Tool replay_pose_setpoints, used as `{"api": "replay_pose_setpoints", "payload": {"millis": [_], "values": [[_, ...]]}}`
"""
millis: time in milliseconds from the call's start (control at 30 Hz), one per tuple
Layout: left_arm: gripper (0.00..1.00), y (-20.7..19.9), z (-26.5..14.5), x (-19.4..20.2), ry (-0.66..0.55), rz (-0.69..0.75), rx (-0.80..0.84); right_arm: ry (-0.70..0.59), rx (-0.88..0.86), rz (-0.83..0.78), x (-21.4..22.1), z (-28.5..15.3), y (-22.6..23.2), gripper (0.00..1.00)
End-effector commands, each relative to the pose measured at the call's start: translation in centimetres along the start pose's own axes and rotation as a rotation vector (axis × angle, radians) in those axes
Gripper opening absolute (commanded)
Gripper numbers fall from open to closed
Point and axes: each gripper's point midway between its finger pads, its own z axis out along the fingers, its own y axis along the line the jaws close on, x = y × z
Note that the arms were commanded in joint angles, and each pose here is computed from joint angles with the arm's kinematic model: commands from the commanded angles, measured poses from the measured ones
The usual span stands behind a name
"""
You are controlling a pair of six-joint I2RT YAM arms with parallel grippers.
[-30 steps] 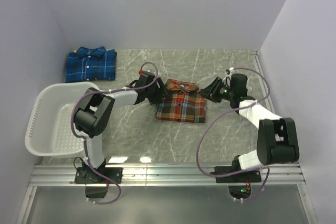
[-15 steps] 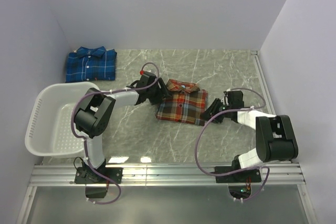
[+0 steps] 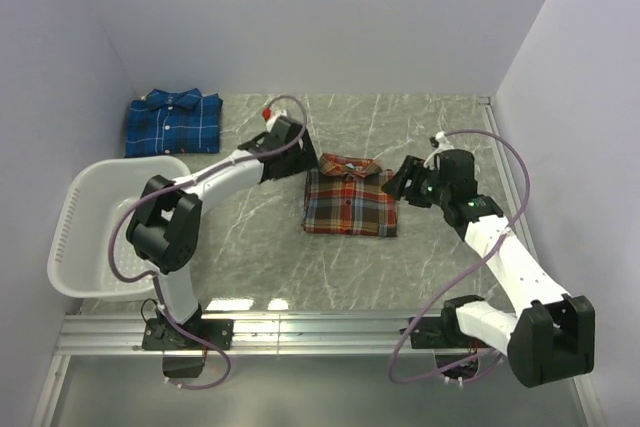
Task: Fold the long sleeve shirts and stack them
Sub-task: Neatly place the folded shirt to the corner
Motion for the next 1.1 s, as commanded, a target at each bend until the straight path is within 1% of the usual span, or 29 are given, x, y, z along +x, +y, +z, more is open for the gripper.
{"api": "replay_pose_setpoints", "payload": {"millis": [0,33,67,100,167,200,267,300,400,433,500,533,600,800,967,1000,1067], "values": [[0.82,2.8,-3.5,-7.7,-0.216,0.132,-0.186,0.013,0.027,-0.101,0.5,-0.2,0.9,0.72],[0.87,4.2,-3.7,-9.9,-0.273,0.133,-0.254,0.03,0.009,-0.126,1.2,0.0,1.6,0.77],[0.88,5.3,-3.6,-10.6,-0.282,0.144,-0.301,0.036,0.002,-0.133,1.4,0.2,1.9,0.77],[0.88,7.0,-3.6,-12.2,-0.299,0.149,-0.347,0.043,-0.011,-0.143,1.6,0.4,2.2,0.77],[0.88,9.0,-2.9,-14.4,-0.321,0.16,-0.421,0.059,-0.039,-0.156,2.1,0.5,2.9,0.78],[0.87,10.6,-2.8,-15.9,-0.334,0.149,-0.459,0.062,-0.05,-0.16,2.2,0.6,3.0,0.78],[0.85,12.2,-1.7,-17.8,-0.357,0.17,-0.53,0.074,-0.076,-0.174,2.5,0.7,3.5,0.78],[0.84,13.3,-0.9,-18.9,-0.359,0.195,-0.576,0.082,-0.09,-0.177,2.7,0.7,3.7,0.78],[0.79,15.4,0.0,-20.7,-0.377,0.257,-0.67,0.092,-0.111,-0.185,3.0,0.7,4.0,0.77],[0.77,15.9,1.1,-21.0,-0.373,0.274,-0.691,0.098,-0.11,-0.184,3.2,0.7,3.9,0.77],[0.75,17.3,1.7,-21.7,-0.365,0.312,-0.738,0.111,-0.109,-0.194,3.5,0.7,3.7,0.77],[0.75,17.8,2.7,-21.7,-0.36,0.324,-0.753,0.114,-0.105,-0.196,3.7,0.7,3.6,0.77],[0.75,19.4,3.8,-21.9,-0.343,0.349,-0.806,0.116,-0.103,-0.201,4.0,0.5,3.3,0.77],[0.74,22.7,5.9,-21.5,-0.291,0.373,-0.896,0.112,-0.104,-0.208,4.4,0.1,3.0,0.77],[0.69,24.0,6.9,-20.8,-0.255,0.379,-0.911,0.11,-0.111,-0.21,4.6,0.1,3.1,0.76],[0.67,24.3,7.2,-20.5,-0.241,0.388,-0.916,0.108,-0.111,-0.207,4.5,0.1,3.1,0.76],[0.59,24.5,7.5,-20.1,-0.228,0.395,-0.919,0.113,-0.113,-0.204,4.7,0.2,3.1,0.76]]}}
